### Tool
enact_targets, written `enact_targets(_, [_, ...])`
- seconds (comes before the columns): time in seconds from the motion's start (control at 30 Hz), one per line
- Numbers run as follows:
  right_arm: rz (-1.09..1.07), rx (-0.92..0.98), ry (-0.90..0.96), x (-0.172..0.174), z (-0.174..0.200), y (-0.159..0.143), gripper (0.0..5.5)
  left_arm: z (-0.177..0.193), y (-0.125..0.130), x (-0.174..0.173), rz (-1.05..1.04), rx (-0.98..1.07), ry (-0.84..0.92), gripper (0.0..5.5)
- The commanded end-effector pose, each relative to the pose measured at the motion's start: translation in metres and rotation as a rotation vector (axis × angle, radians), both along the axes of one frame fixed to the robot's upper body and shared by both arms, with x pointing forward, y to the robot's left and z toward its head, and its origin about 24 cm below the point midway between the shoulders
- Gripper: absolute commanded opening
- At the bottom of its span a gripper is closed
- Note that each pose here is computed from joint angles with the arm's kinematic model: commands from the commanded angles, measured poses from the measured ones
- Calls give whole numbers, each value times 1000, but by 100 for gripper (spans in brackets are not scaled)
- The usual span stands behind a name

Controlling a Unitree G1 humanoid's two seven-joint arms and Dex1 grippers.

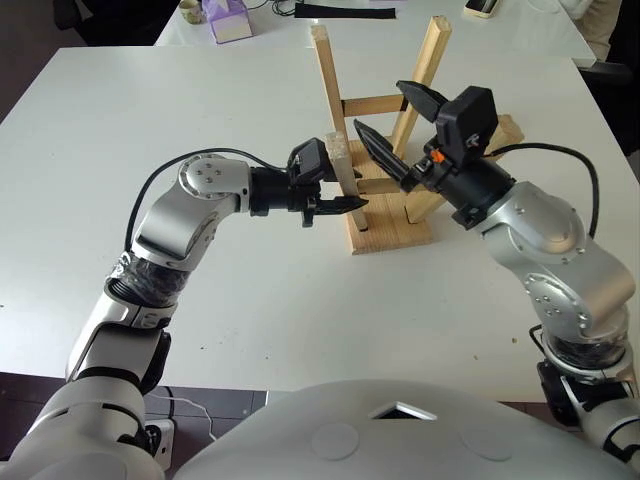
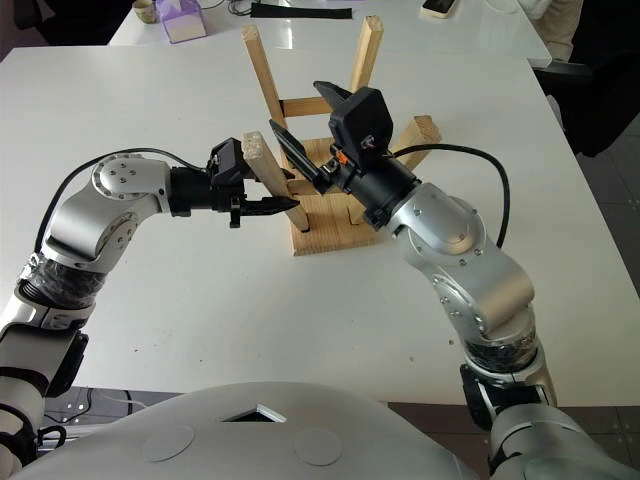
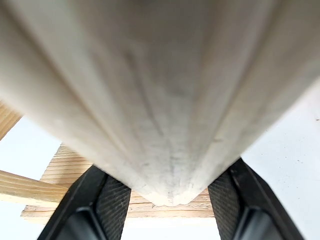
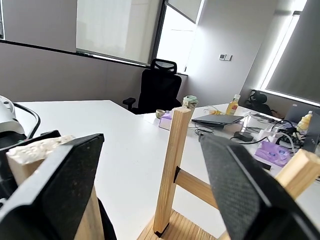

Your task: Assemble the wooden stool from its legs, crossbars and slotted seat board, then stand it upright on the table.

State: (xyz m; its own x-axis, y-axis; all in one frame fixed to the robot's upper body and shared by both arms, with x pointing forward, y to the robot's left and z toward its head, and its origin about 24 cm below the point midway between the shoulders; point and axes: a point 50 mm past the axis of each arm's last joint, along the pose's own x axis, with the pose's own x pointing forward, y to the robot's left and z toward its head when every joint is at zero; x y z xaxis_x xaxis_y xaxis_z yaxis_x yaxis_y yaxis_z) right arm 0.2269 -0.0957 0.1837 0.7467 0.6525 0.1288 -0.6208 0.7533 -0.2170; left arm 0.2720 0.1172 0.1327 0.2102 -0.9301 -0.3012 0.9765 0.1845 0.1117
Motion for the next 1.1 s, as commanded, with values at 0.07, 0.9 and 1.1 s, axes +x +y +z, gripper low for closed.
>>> enact_targets(0.07, [-58,-13,-51,4,-8,3,351,-32,11,-1,74,158,95,205])
enact_targets(0.9, [44,450,-96,6,18,-16,351,-39,8,-3,87,162,106,205])
enact_targets(1.1, [-455,538,-225,40,60,-148,351,-39,14,-3,117,155,101,205])
